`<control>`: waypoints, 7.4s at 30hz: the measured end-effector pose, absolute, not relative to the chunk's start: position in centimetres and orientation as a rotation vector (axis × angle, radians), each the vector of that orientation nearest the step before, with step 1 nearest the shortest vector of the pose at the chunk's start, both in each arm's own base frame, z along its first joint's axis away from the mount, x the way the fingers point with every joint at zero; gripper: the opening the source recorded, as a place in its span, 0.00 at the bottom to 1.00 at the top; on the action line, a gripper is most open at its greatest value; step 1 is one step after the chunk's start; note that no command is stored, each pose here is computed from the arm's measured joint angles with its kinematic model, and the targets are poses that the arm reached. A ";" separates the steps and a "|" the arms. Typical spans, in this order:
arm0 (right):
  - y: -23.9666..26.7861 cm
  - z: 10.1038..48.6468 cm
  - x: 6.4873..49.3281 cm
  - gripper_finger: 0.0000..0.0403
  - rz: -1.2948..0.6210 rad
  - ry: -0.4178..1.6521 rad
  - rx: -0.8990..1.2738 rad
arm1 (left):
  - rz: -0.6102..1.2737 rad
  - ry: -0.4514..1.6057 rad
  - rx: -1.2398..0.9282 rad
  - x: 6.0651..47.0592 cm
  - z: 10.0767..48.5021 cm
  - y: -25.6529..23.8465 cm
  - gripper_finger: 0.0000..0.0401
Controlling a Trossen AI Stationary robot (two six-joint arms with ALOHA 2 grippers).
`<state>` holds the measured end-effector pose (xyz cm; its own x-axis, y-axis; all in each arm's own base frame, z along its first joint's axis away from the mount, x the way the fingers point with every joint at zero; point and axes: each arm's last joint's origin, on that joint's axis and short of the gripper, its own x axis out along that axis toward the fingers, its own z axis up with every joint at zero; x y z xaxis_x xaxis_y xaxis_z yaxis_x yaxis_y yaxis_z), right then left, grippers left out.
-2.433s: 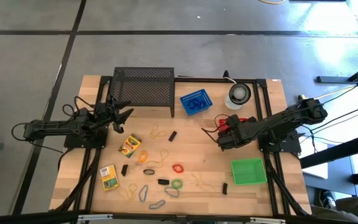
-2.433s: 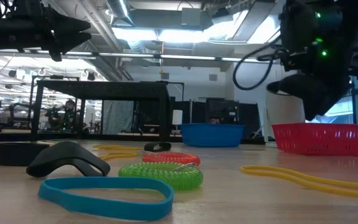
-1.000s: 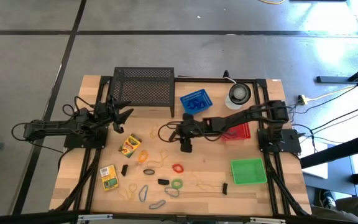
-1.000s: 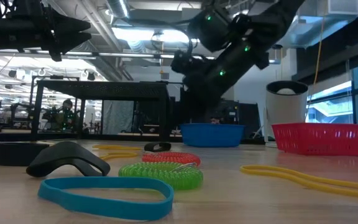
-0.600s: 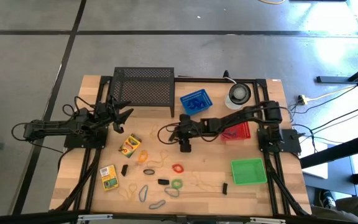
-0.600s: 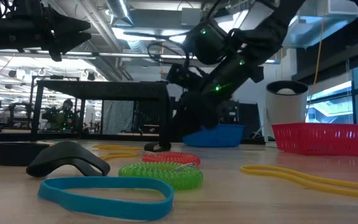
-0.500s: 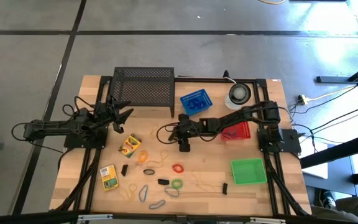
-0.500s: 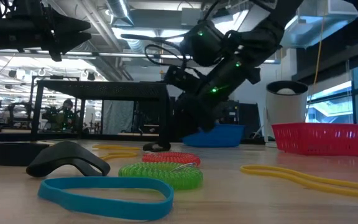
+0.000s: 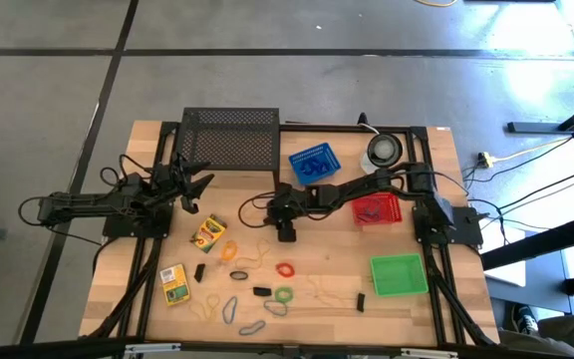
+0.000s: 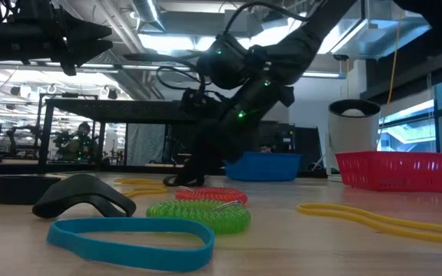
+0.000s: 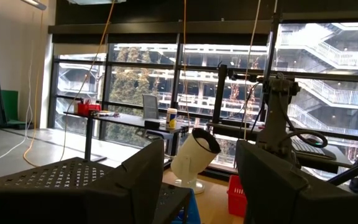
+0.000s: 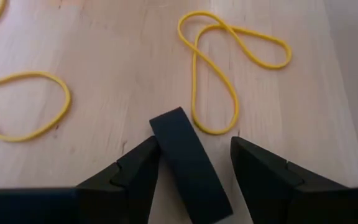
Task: Pick & Place Office Desk Supplies
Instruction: Put the black arm band into the red bin, then put the orange wrist coil into the blue bin
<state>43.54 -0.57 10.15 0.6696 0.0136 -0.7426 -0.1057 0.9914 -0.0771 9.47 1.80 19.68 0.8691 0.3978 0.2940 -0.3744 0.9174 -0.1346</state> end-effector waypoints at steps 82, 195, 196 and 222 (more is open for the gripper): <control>5.1 19.7 18.4 0.03 -0.703 0.952 0.578 | 0.404 -0.321 -0.074 9.5 19.7 1.8 0.48; 10.4 12.3 39.3 0.41 0.362 0.882 -0.080 | 0.444 -0.261 0.183 9.5 19.6 1.8 0.48; 10.4 12.3 39.4 0.41 0.360 0.885 -0.106 | 0.444 -0.261 0.183 9.5 19.6 1.8 0.48; 9.2 13.5 38.7 0.41 0.176 0.961 -0.385 | 0.439 -0.267 0.157 9.5 19.6 1.8 0.48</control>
<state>38.75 9.20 13.49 0.5650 -0.0228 -0.8248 -0.3141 0.9184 -0.2405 9.48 1.81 19.62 0.8709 0.3981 0.2881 -0.4391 0.8937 0.0923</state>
